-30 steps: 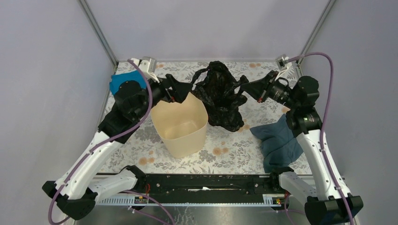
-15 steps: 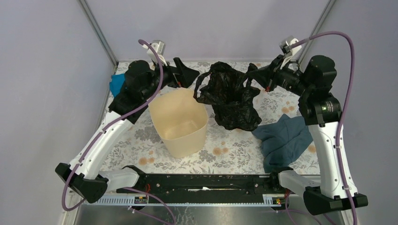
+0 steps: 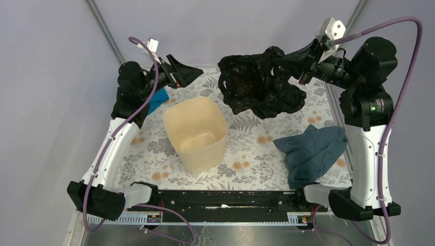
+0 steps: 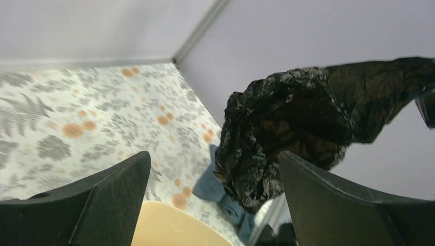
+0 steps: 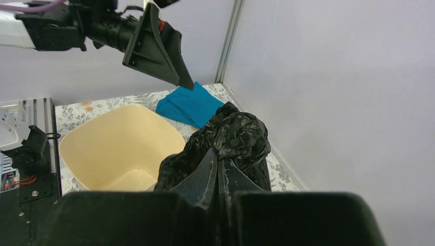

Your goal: Put the trash bags into the trash bin

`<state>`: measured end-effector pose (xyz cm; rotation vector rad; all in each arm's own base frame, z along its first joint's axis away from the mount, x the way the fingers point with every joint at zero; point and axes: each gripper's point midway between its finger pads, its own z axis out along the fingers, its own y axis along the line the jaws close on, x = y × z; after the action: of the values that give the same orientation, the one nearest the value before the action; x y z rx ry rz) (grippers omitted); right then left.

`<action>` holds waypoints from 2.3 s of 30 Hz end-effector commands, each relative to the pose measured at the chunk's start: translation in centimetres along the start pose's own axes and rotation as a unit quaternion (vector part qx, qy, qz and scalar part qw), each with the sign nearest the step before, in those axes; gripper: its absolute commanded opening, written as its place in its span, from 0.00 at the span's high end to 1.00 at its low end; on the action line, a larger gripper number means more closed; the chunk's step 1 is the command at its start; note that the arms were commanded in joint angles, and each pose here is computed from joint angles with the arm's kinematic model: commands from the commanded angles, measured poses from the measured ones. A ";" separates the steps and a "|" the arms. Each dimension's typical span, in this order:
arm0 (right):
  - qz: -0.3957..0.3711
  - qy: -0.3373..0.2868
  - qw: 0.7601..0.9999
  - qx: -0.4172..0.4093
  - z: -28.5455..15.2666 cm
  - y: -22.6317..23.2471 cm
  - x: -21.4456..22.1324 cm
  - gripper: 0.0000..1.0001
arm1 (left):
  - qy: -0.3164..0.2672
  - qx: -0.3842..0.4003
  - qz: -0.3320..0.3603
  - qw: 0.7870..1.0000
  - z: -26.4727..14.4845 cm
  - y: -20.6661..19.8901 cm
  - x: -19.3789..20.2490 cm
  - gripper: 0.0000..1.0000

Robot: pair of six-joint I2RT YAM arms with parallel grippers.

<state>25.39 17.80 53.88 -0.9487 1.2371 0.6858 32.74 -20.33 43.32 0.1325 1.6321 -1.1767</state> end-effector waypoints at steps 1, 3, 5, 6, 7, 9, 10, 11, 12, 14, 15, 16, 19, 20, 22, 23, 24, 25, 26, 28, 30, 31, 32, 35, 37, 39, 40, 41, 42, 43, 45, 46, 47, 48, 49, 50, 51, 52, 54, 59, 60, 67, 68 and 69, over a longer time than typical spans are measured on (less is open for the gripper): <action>-0.025 -0.032 0.999 -0.019 -0.5 1.4 -2.2 1.00 | 0.039 0.118 -0.024 0.992 -0.2 -2.5 2.4 0.01; -0.026 -0.042 0.999 -0.012 -0.6 1.5 -2.4 1.00 | 0.047 0.176 -0.044 0.982 -0.6 -3.3 3.6 0.01; -0.030 -0.053 0.998 -0.009 -0.8 1.6 -2.9 1.00 | 0.049 0.216 -0.056 0.974 -1.1 -3.9 4.6 0.01; -0.030 -0.056 0.998 -0.011 -0.9 1.8 -3.1 1.00 | 0.051 0.224 -0.063 0.971 -1.1 -4.0 5.1 0.01; -0.028 -0.059 0.998 -0.013 -0.9 1.9 -3.4 1.00 | 0.055 0.228 -0.068 0.970 -0.9 -4.2 5.8 0.01; -0.020 -0.063 0.998 -0.013 -0.8 1.8 -3.9 1.00 | 0.070 0.236 -0.060 0.967 -0.5 -5.0 7.6 0.01; -0.012 -0.067 0.998 -0.011 -0.8 1.7 -4.2 1.00 | 0.073 0.237 -0.043 0.968 -0.3 -5.4 8.4 0.01; -0.007 -0.069 0.998 -0.012 -0.7 1.7 -4.4 1.00 | 0.077 0.233 -0.034 0.969 -0.1 -5.8 9.2 0.01; -0.006 -0.072 0.997 -0.017 -0.7 1.8 -4.7 1.00 | 0.077 0.226 -0.029 0.971 0.0 -6.0 9.9 0.01; -0.010 -0.079 0.997 -0.024 -0.8 2.2 -5.1 1.00 | 0.074 0.216 -0.028 0.973 0.4 -6.2 10.7 0.01; -0.001 -0.082 0.996 -0.029 -0.9 2.5 -5.2 1.00 | 0.073 0.218 -0.028 0.973 0.5 -6.3 10.9 0.01; 0.000 -0.084 0.996 -0.034 -0.9 2.8 -5.3 1.00 | 0.071 0.222 -0.030 0.972 0.6 -6.4 10.9 0.01; 0.003 -0.087 0.995 -0.042 -1.1 3.2 -5.3 1.00 | 0.060 0.216 -0.035 0.974 1.3 -6.1 10.5 0.03; 0.004 -0.087 0.995 -0.044 -1.1 3.4 -5.4 1.00 | 0.060 0.223 -0.034 0.972 1.3 -6.3 10.3 0.06; 0.003 -0.088 0.995 -0.043 -1.3 3.5 -5.4 1.00 | 0.055 0.241 -0.039 0.968 1.2 -6.9 9.9 0.12; 0.002 -0.087 0.995 -0.042 -1.3 3.6 -5.4 1.00 | 0.053 0.251 -0.040 0.966 1.0 -7.2 9.7 0.15; 0.000 -0.088 0.995 -0.043 -1.4 3.7 -5.4 1.00 | 0.051 0.257 -0.044 0.964 0.9 -7.4 9.5 0.18; -0.001 -0.087 0.995 -0.043 -1.5 3.8 -5.4 1.00 | 0.049 0.260 -0.047 0.963 0.8 -7.5 9.5 0.21; 0.000 -0.087 0.995 -0.044 -1.5 3.9 -5.4 1.00 | 0.047 0.264 -0.051 0.962 0.8 -7.6 9.4 0.23; 0.001 -0.085 0.995 -0.045 -1.5 3.9 -5.2 1.00 | 0.042 0.280 -0.063 0.957 0.4 -8.1 9.1 0.29; 0.001 -0.084 0.996 -0.043 -1.5 3.8 -5.0 1.00 | 0.038 0.297 -0.071 0.951 0.1 -8.7 8.8 0.33; 0.000 -0.083 0.996 -0.042 -1.5 3.8 -5.0 1.00 | 0.036 0.304 -0.077 0.949 -0.1 -8.9 8.5 0.35; 0.001 -0.082 0.996 -0.041 -1.5 3.7 -4.8 1.00 | 0.031 0.312 -0.080 0.946 -0.4 -9.2 8.2 0.37; 0.001 -0.079 0.996 -0.039 -1.4 3.6 -4.4 1.00 | 0.024 0.324 -0.089 0.942 -1.1 -9.7 7.5 0.41; 0.002 -0.077 0.996 -0.037 -1.3 3.5 -4.1 1.00 | 0.022 0.327 -0.088 0.941 -1.4 -10.0 7.3 0.44; 0.003 -0.075 0.997 -0.031 -1.2 3.3 -3.9 1.00 | 0.026 0.327 -0.083 0.941 -1.7 -10.2 7.2 0.48; 0.002 -0.075 0.997 -0.028 -1.2 3.2 -3.8 1.00 | 0.029 0.323 -0.083 0.942 -1.7 -10.1 7.3 0.51; 0.001 -0.076 0.997 -0.025 -1.3 3.1 -3.9 1.00 | 0.030 0.319 -0.083 0.944 -1.7 -10.0 7.4 0.53; 0.001 -0.076 0.997 -0.021 -1.3 3.0 -3.9 1.00 | 0.030 0.315 -0.084 0.945 -1.8 -9.9 7.6 0.53; 0.001 -0.076 0.997 -0.017 -1.3 2.8 -3.9 1.00 | 0.032 0.311 -0.086 0.946 -1.9 -9.8 7.8 0.53; 0.002 -0.077 0.997 -0.007 -1.3 2.5 -4.0 1.00 | 0.036 0.301 -0.090 0.949 -1.9 -9.3 8.3 0.54; 0.001 -0.078 0.997 -0.002 -1.3 2.4 -4.0 1.00 | 0.040 0.296 -0.092 0.950 -1.8 -9.1 8.5 0.57; 0.001 -0.079 0.997 0.002 -1.3 2.2 -4.1 1.00 | 0.043 0.291 -0.094 0.951 -1.8 -8.8 8.8 0.61; 0.002 -0.079 0.997 0.009 -1.3 2.0 -4.1 1.00 | 0.044 0.289 -0.093 0.952 -2.0 -8.7 8.9 0.65; 0.006 -0.077 0.997 0.020 -1.3 1.6 -4.0 1.00 | 0.045 0.284 -0.089 0.954 -2.1 -8.4 9.1 0.66; 0.004 -0.074 0.997 0.033 -1.4 1.2 -3.8 1.00 | 0.045 0.278 -0.085 0.956 -2.2 -8.1 9.1 0.66; 0.001 -0.070 0.996 0.050 -1.5 0.6 -3.6 1.00 | 0.046 0.269 -0.084 0.958 -2.3 -7.9 9.2 0.66; 0.002 -0.065 0.996 0.065 -1.6 0.2 -3.5 1.00 | 0.044 0.263 -0.081 0.960 -2.5 -7.6 9.1 0.66; 0.007 -0.060 0.995 0.084 -1.8 -0.4 -3.1 1.00 | 0.039 0.253 -0.076 0.964 -2.7 -7.3 8.7 0.65; 0.017 -0.060 0.992 0.113 -2.1 -1.1 -2.7 1.00 | 0.050 0.262 -0.080 0.960 -2.8 -7.6 8.8 0.69; 0.017 -0.060 0.991 0.122 -2.2 -1.4 -2.7 1.00 | 0.051 0.265 -0.081 0.960 -2.8 -7.6 8.8 0.64; 0.015 -0.075 0.988 0.133 -2.5 -1.6 -4.0 1.00 | 0.053 0.262 -0.089 0.959 -3.0 -7.3 9.3 0.53; 0.014 -0.077 0.988 0.135 -2.5 -1.6 -4.1 1.00 | 0.051 0.265 -0.091 0.959 -3.0 -7.4 9.2 0.53; 0.011 -0.079 0.988 0.134 -2.5 -1.6 -4.2 1.00 | 0.049 0.266 -0.092 0.958 -2.9 -7.4 9.1 0.53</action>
<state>25.58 15.42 55.87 -0.6672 1.2414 0.6117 23.10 -26.29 39.66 0.3578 1.4527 -1.7536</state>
